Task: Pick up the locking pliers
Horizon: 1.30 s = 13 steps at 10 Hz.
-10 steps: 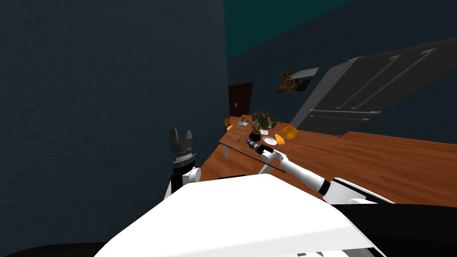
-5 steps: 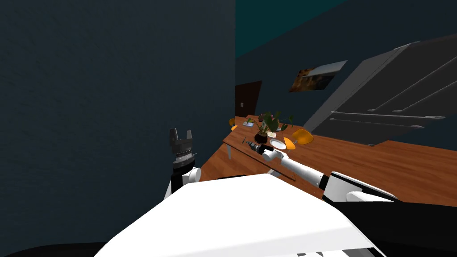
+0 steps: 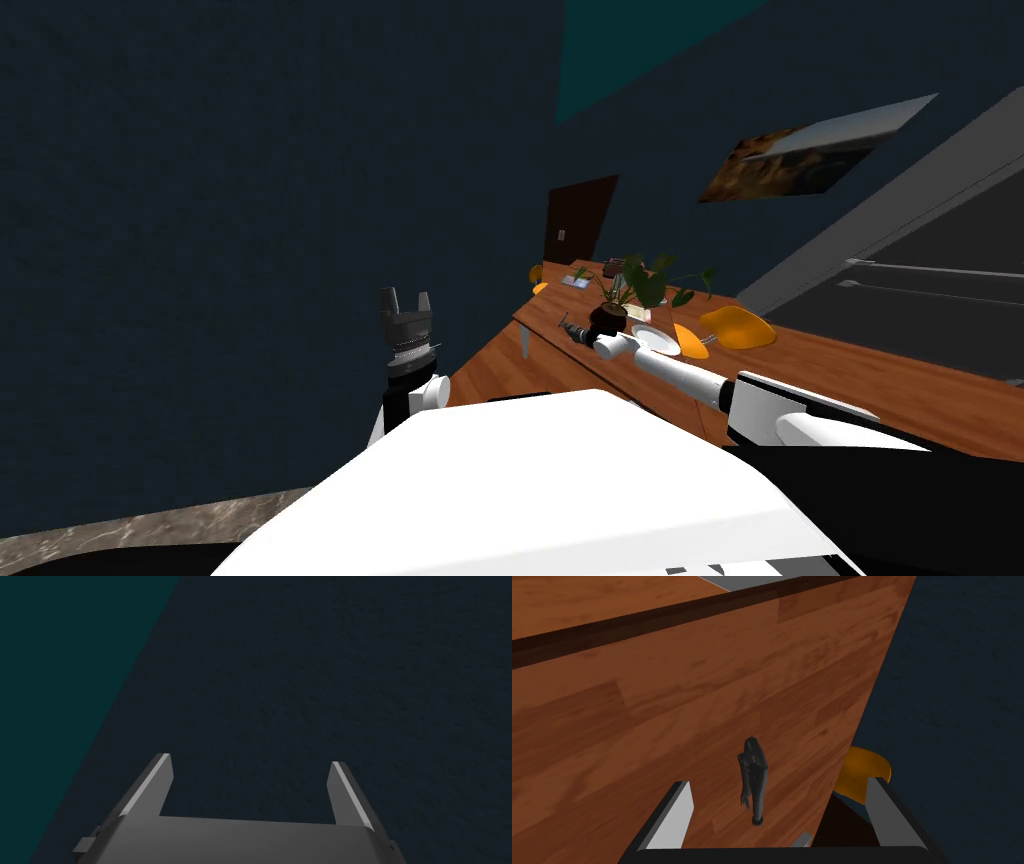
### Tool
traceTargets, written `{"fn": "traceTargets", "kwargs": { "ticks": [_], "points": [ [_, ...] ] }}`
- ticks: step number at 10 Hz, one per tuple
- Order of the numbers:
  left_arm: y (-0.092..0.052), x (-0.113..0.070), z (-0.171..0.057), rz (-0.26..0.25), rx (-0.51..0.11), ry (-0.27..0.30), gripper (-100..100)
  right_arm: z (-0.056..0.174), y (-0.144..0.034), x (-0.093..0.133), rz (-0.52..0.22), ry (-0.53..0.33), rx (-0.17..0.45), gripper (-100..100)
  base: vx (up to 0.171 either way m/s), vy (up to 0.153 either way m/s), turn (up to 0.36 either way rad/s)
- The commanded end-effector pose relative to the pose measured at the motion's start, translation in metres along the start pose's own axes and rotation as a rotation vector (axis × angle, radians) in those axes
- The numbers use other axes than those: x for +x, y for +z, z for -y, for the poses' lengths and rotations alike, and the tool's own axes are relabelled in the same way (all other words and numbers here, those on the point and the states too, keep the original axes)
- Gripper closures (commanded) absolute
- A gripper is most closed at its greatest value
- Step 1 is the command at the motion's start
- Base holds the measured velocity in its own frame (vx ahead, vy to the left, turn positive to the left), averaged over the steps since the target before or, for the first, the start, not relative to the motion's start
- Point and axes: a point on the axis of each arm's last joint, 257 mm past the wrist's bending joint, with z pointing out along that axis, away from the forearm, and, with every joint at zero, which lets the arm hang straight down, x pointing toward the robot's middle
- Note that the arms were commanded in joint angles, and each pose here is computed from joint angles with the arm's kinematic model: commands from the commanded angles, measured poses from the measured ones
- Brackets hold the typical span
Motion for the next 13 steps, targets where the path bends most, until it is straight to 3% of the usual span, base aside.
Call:
{"fn": "traceTargets", "kwargs": {
  "ticks": [1,2,3,4,6,7,8,9,10,11,12,13],
  "points": [
    [0.0,0.0,0.0,0.0,0.0,0.0,0,0.019,-0.001,-0.006,-0.004,0.011,0.049,-100,0.054,0.037,0.147],
    [0.0,0.0,0.0,0.0,0.0,0.0,0,0.045,-0.006,-0.017,-0.003,-0.001,0.124,-100,0.074,0.054,0.352],
    [0.0,0.0,0.0,0.0,0.0,0.0,0,0.049,-0.006,-0.017,-0.004,0.018,0.132,-100,0.064,0.035,0.152],
    [0.0,0.0,0.0,0.0,0.0,0.0,0,0.076,-0.014,-0.028,-0.005,0.01,0.208,-100,0.07,0.045,0.257],
    [0.0,0.0,0.0,0.0,0.0,0.0,0,0.08,-0.015,-0.03,-0.002,0.027,0.214,-100,0.047,0.028,0.073],
    [0.0,0.0,0.0,0.0,0.0,0.0,0,0.111,-0.026,-0.044,0.006,0.024,0.297,-100,0.062,0.04,0.326],
    [0.0,0.0,0.0,0.0,0.0,0.0,0,0.11,-0.026,-0.043,0.004,0.04,0.294,-100,0.078,0.03,0.147],
    [0.0,0.0,0.0,0.0,0.0,0.0,0,0.14,-0.04,-0.056,0.011,0.049,0.373,-100,0.099,0.04,0.239],
    [0.0,0.0,0.0,0.0,0.0,0.0,0,0.14,-0.04,-0.056,0.011,0.054,0.373,-100,0.082,0.029,0.152],
    [0.0,0.0,0.0,0.0,0.0,0.0,0,0.169,-0.057,-0.068,0.019,0.071,0.448,-100,0.102,0.044,0.24],
    [0.0,0.0,0.0,0.0,0.0,0.0,0,0.169,-0.057,-0.068,0.019,0.071,0.448,-100,0.082,0.029,0.14],
    [0.0,0.0,0.0,0.0,0.0,0.0,0,0.196,-0.075,-0.078,0.027,0.089,0.521,-100,0.07,0.024,0.228]
  ]
}}
